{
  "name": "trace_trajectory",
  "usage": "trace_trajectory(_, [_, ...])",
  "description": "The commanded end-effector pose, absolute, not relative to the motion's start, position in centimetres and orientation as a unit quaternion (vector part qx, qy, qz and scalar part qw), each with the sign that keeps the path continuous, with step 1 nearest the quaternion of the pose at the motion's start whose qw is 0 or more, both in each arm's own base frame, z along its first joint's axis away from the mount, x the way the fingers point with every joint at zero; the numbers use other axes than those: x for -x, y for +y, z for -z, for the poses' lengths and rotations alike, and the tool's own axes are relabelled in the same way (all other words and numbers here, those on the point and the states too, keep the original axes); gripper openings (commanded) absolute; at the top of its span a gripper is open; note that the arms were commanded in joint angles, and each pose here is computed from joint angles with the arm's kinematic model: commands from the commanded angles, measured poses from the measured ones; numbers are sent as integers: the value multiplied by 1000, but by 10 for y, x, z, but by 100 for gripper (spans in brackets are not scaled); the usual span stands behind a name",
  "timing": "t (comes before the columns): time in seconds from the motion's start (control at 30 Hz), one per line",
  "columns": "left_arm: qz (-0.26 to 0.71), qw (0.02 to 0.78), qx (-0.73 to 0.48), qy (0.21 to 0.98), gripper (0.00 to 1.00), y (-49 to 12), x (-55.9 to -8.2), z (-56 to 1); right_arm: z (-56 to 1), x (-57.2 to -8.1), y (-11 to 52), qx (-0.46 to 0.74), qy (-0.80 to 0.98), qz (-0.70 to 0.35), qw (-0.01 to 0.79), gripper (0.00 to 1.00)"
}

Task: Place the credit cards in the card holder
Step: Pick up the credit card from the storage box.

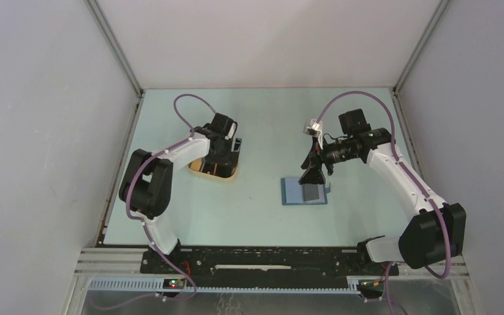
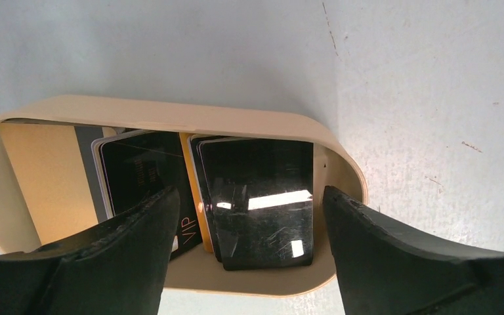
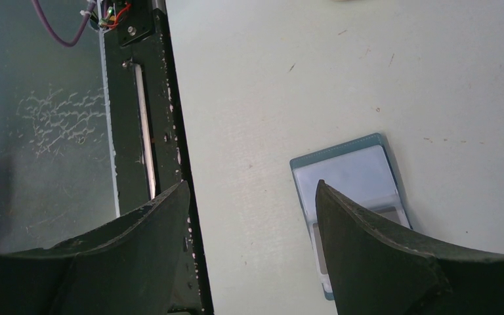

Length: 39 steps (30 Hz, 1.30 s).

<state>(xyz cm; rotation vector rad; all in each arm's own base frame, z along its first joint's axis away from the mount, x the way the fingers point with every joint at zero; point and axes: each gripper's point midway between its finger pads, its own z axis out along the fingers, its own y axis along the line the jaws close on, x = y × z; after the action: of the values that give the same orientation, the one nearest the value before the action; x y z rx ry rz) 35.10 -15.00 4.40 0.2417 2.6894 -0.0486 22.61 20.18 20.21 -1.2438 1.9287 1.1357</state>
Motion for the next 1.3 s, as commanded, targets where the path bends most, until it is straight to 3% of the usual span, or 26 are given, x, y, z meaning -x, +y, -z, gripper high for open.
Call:
trace_trajectory(0.0, [26, 245, -91, 965, 88, -157, -359, -55, -213, -225, 201, 470, 710, -428, 302, 79])
trace_trajectory(0.2, [31, 234, -91, 967, 91, -167, -355, -44, -211, -225, 202, 470, 710, -432, 299, 79])
trace_trajectory(0.27, [28, 237, -89, 967, 99, -169, -355, -45, -212, -224, 202, 471, 709, -432, 300, 79])
trace_trajectory(0.43, [4, 213, -89, 973, 99, -164, -348, -30, -215, -223, 202, 471, 705, -433, 304, 80])
trace_trajectory(0.7, [17, 205, -78, 975, 80, -172, -343, -7, -214, -224, 203, 472, 704, -436, 303, 80])
trace_trajectory(1.03, [71, 268, -85, 957, 38, -181, -349, -47, -213, -223, 203, 470, 704, -441, 299, 80])
trace_trajectory(1.27, [154, 332, -77, 927, 35, -183, -350, -79, -210, -222, 204, 469, 704, -448, 290, 80])
